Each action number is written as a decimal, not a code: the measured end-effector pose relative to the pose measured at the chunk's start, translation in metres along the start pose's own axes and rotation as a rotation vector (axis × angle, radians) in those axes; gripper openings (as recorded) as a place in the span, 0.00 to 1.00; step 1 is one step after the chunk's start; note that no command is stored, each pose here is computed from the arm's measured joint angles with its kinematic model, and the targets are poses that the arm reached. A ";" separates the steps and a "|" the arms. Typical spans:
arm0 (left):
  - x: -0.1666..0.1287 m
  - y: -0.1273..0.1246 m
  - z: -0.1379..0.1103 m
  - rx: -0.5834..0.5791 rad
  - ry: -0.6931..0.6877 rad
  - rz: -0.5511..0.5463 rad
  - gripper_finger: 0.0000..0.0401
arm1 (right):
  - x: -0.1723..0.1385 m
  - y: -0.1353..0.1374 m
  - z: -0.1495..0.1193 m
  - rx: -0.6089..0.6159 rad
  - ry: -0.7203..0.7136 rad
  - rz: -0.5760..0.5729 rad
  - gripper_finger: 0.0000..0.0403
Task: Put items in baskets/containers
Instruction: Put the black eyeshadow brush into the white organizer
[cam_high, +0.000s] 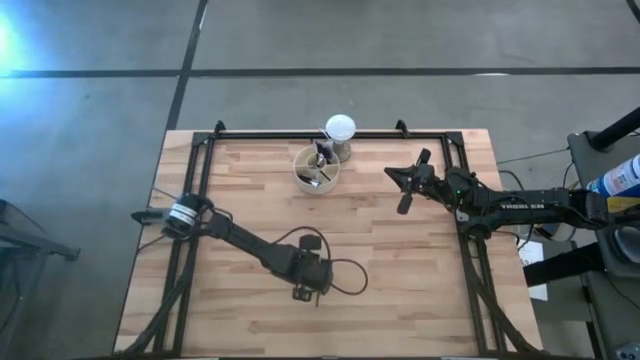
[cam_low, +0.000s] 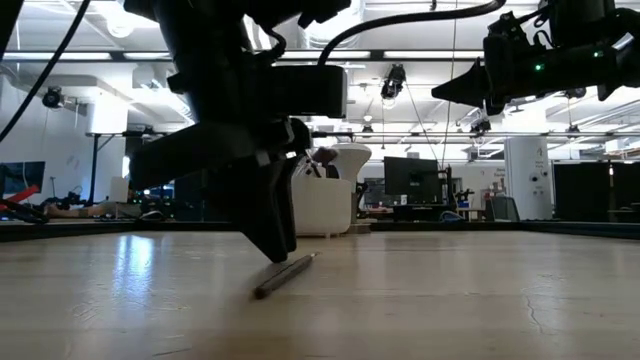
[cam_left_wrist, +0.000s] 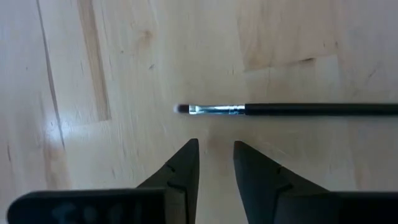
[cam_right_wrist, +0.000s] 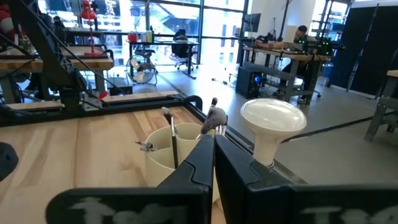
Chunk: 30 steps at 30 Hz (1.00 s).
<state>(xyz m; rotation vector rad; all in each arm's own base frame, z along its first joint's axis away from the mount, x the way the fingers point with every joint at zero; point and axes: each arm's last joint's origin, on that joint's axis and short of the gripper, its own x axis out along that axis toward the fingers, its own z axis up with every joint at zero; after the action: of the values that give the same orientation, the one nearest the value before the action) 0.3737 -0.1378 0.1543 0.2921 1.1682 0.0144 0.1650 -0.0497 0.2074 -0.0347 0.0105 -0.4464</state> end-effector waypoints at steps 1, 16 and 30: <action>0.001 0.000 0.000 0.004 0.001 0.000 0.24 | 0.000 0.000 0.000 0.000 0.000 0.000 0.02; 0.006 0.014 0.009 -0.624 -0.041 -0.021 0.24 | 0.000 0.000 0.000 0.001 0.001 0.000 0.02; 0.003 0.013 0.022 -0.870 -0.143 -0.100 0.24 | 0.000 0.000 -0.001 -0.001 0.011 0.001 0.02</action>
<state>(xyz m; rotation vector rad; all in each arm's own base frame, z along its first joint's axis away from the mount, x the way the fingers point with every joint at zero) 0.3965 -0.1299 0.1628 -0.5264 0.9361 0.3972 0.1650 -0.0497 0.2063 -0.0330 0.0212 -0.4460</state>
